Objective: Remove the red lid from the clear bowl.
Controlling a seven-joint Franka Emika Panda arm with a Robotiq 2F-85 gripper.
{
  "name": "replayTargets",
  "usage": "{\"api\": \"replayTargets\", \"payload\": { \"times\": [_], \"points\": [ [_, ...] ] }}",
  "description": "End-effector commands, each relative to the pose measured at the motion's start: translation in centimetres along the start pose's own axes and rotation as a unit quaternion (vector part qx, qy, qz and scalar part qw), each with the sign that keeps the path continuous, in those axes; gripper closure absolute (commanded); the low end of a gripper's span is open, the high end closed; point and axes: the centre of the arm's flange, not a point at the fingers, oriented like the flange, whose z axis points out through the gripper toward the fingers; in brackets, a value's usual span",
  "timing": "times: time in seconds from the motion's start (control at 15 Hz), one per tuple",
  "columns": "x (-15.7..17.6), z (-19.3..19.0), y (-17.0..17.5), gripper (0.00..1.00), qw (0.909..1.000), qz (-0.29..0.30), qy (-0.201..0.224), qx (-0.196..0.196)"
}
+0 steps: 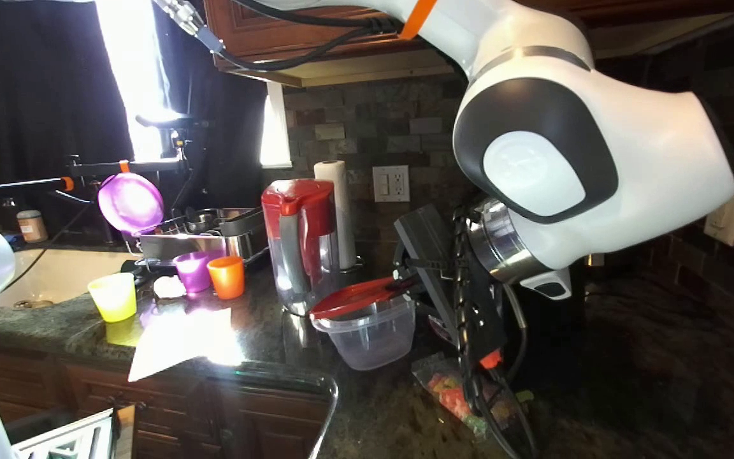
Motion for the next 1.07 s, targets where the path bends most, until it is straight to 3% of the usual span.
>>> {"api": "replayTargets", "payload": {
  "times": [0.0, 0.4, 1.0],
  "points": [
    [0.4, -0.5, 0.5, 0.98, 0.9986, 0.023, 0.014, 0.046],
    [0.6, -0.6, 1.1, 0.98, 0.9944, 0.070, 0.033, 0.072],
    [0.3, -0.7, 1.8, 0.98, 0.9836, 0.114, 0.019, 0.138]
  ]
}}
